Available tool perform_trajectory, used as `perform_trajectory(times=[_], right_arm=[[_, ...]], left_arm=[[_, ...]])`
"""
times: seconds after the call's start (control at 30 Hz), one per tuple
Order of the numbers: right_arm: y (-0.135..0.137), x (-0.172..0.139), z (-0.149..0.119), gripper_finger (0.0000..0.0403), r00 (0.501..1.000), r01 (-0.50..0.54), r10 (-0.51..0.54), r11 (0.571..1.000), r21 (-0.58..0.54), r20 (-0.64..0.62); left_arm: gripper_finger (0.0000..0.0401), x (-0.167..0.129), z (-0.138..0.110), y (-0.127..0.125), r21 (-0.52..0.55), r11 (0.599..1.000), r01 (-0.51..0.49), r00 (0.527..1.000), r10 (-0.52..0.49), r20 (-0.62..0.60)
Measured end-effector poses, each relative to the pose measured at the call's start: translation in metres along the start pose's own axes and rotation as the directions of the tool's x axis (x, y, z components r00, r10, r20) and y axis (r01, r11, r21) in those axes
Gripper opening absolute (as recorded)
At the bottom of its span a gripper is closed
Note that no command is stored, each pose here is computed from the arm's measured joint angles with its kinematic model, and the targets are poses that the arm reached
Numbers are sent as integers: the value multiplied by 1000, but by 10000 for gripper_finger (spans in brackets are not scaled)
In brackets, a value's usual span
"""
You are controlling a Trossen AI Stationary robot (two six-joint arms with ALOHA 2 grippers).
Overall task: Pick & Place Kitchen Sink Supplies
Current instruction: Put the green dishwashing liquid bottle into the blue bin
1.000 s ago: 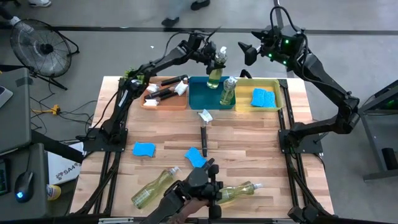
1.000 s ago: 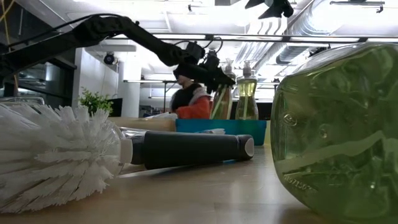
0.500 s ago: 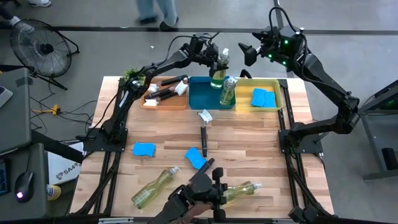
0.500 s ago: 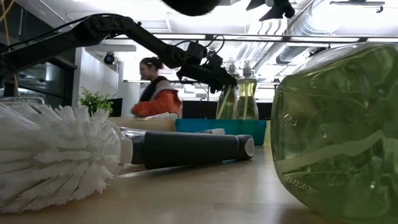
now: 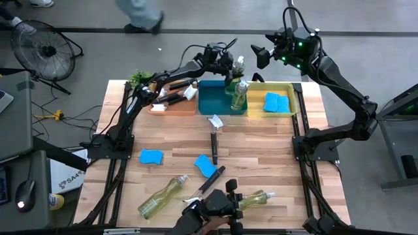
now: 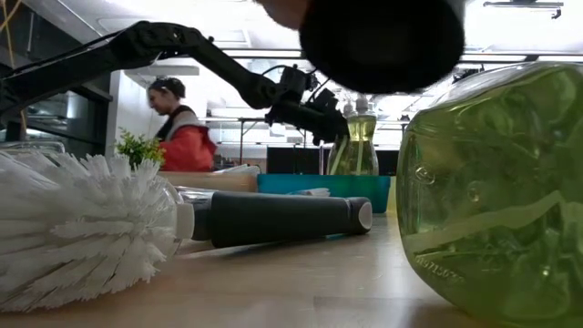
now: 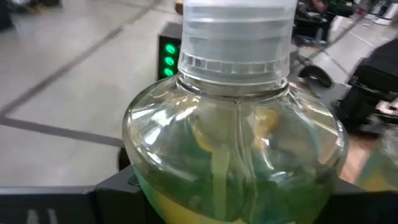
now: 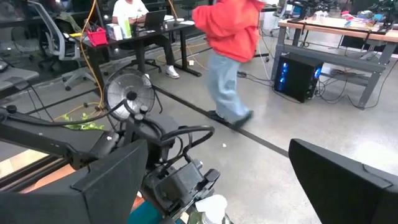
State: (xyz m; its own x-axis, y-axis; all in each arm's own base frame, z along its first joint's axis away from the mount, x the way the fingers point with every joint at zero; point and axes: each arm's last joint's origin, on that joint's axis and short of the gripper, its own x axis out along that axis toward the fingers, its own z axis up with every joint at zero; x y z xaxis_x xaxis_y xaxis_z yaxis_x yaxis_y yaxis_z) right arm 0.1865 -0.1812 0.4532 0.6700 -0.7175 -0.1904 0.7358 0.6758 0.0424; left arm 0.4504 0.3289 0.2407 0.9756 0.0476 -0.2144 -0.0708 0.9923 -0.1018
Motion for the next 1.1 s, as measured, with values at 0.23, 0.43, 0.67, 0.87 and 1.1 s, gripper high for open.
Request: perform_trajectory(times=[0.23, 0.43, 0.67, 0.87, 1.1], right_arm=[[0, 0, 0, 385, 1000, 0, 0, 1000, 10, 0], [0, 0, 0, 385, 1000, -1, 1, 1000, 20, 0], [0, 0, 0, 385, 1000, -4, 4, 1000, 28, 0], [0, 0, -1, 385, 1000, -3, 4, 999, 35, -11], [0, 0, -2, 385, 1000, -3, 3, 999, 34, -22]], left_arm=[[193, 1, -4, 0, -13, 1000, -11, 1000, 11, 2], [209, 3, -3, -2, -8, 999, -31, 1000, 31, 7], [238, 10, -6, -9, 9, 999, -52, 999, 52, -5], [233, 13, -7, -13, 13, 999, -52, 999, 52, -11], [241, 12, -9, -12, -2, 998, -58, 998, 58, -30]])
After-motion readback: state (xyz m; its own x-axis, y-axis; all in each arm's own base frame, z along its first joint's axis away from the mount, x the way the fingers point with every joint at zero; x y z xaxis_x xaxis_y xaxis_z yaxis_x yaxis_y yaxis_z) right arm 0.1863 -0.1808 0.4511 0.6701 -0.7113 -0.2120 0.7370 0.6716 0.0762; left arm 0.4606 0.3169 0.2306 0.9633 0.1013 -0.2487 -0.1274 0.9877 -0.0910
